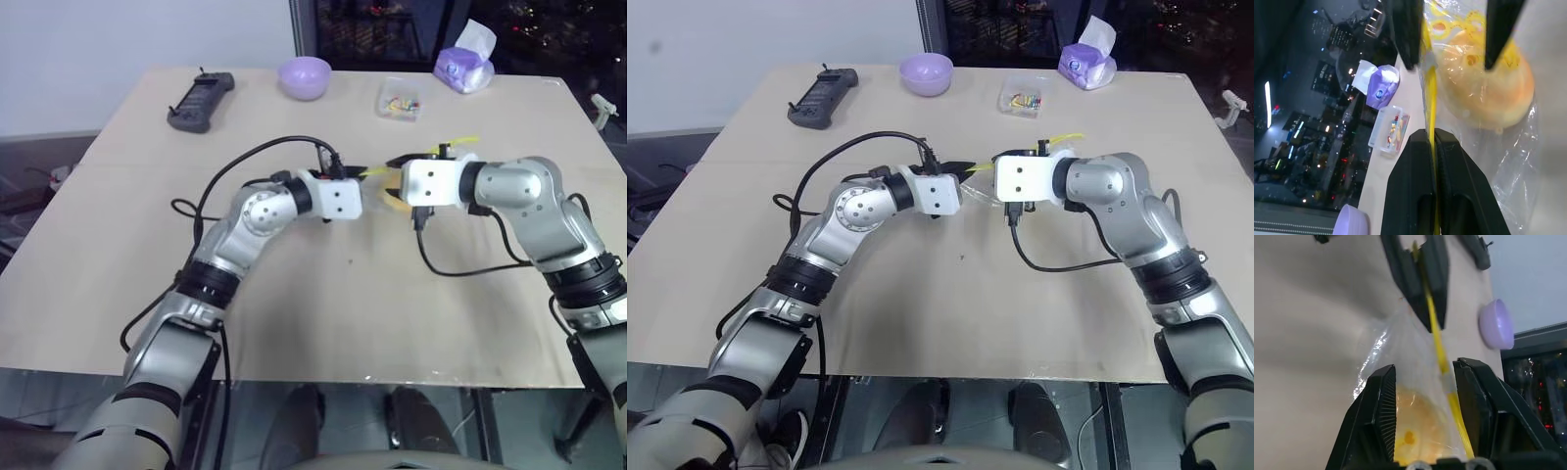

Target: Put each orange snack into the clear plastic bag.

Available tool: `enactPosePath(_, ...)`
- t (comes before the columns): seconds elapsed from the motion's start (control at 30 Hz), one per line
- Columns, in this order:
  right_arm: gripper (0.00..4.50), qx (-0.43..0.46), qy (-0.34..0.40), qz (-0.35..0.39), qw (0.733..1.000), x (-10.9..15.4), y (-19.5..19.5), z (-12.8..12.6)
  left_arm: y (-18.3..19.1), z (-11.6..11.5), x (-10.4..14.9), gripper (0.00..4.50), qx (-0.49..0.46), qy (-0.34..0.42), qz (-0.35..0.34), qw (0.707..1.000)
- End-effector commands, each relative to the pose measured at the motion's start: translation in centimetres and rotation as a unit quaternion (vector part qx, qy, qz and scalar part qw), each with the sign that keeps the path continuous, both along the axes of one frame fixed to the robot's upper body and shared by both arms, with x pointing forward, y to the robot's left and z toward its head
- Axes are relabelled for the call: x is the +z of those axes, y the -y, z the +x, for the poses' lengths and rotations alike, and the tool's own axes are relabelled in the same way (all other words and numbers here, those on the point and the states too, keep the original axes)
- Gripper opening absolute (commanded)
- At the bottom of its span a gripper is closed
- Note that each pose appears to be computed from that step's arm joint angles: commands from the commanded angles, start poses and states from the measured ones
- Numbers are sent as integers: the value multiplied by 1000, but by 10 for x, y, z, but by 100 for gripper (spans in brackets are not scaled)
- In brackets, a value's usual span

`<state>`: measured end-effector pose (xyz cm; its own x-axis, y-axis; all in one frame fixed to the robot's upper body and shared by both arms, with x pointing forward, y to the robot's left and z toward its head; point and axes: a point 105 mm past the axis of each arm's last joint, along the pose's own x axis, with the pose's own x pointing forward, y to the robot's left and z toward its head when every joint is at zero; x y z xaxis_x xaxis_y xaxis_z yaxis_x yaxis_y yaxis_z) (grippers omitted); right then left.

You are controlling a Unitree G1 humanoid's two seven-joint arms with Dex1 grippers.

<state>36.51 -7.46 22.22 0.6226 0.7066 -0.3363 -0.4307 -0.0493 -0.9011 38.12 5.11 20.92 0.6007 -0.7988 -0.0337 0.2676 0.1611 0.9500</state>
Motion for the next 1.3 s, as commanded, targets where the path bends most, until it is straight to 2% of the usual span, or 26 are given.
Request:
enactPosePath(0.03, 205, 4, 44, 6, 999, 19, -3, 3, 1, -5, 16, 0, -8, 20, -21, 1000)
enactPosePath(0.23, 205, -6, 55, 11, 998, 24, 0, 8, 1, -5, 15, 0, -8, 17, -19, 1000)
enactPosePath(0.27, 150, -8, 56, 11, 998, 24, 1, 8, 1, -6, 15, 0, -8, 17, -19, 1000)
enactPosePath(0.33, 74, -9, 56, 12, 998, 24, 2, 8, 1, -5, 14, 0, -8, 16, -19, 1000)
enactPosePath(1.3, 74, -16, 58, 21, 998, 29, 4, 6, 0, -4, 8, 0, -6, 6, -15, 1000)
